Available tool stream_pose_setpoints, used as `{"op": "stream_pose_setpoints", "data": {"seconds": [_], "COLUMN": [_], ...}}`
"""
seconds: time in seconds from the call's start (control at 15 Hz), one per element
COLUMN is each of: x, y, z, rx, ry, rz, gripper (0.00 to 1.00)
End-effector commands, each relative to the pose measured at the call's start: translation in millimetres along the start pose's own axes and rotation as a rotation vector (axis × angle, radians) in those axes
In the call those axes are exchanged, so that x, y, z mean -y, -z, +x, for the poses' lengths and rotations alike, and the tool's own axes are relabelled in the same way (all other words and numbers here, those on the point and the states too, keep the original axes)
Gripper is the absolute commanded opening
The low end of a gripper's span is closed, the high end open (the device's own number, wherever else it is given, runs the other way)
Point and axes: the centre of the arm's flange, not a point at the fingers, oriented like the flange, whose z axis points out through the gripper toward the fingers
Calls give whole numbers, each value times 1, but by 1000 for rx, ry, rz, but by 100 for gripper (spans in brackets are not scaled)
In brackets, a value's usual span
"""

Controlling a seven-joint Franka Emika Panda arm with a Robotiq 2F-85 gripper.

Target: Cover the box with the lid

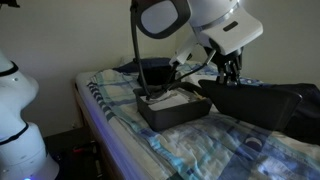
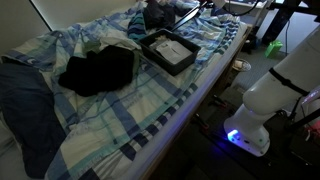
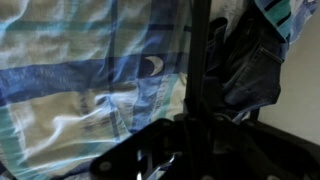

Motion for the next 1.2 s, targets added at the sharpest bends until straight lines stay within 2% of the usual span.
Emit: {"op": "stream_pose_setpoints", "data": {"seconds": [0.0, 0.07, 0.2, 0.4, 0.67, 1.13], "x": [21, 13, 24, 28, 42, 75], "y": [25, 6, 14, 15, 15, 43], "z": [-27, -9, -18, -22, -16, -2], "rx": [57, 12, 26, 34, 9, -23], "ry": [141, 62, 115, 124, 89, 38], "rz": [58, 20, 40, 41, 62, 119], "gripper": [2, 6, 6, 2, 2, 2]}}
